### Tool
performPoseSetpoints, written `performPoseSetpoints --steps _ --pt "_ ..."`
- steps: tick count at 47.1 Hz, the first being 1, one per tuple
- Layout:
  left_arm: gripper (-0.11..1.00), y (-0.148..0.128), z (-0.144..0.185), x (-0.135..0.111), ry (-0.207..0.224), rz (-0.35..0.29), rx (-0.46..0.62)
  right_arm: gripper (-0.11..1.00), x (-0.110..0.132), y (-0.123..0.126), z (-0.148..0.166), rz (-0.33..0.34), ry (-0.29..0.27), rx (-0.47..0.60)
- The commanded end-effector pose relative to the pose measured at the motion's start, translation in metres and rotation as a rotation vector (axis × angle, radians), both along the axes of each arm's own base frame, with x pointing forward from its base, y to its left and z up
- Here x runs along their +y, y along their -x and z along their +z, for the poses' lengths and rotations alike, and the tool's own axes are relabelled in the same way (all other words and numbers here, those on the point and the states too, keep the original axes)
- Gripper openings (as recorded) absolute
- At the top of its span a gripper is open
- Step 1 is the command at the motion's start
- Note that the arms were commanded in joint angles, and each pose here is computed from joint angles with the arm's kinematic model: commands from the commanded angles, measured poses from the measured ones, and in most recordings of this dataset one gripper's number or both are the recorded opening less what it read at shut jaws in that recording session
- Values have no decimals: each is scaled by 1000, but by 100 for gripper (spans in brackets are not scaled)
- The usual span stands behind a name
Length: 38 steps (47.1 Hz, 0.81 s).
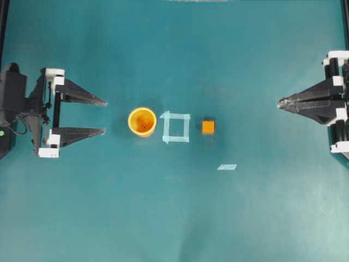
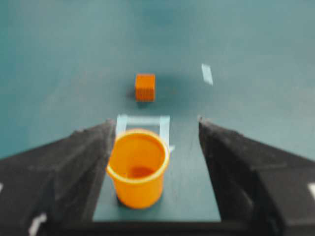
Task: Move the cup to the right with left arm.
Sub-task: 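Move the open left gripper right toward the orange cup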
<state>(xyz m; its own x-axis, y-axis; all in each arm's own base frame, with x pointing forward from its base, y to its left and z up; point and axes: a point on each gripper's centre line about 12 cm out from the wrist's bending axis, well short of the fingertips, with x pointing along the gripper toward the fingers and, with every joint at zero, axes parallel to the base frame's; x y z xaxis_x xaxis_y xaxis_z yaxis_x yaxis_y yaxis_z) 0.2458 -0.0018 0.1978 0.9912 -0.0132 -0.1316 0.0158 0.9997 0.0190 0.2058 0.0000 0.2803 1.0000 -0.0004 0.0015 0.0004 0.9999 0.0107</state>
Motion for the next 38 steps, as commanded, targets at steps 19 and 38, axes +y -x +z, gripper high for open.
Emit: performPoseSetpoints --steps 19,38 --pt "68 -32 -32 6 26 28 138 -1 0 -3 21 1 -3 -29" --pt "76 -44 -70 10 32 46 287 -1 0 -4 27 1 -3 -23"
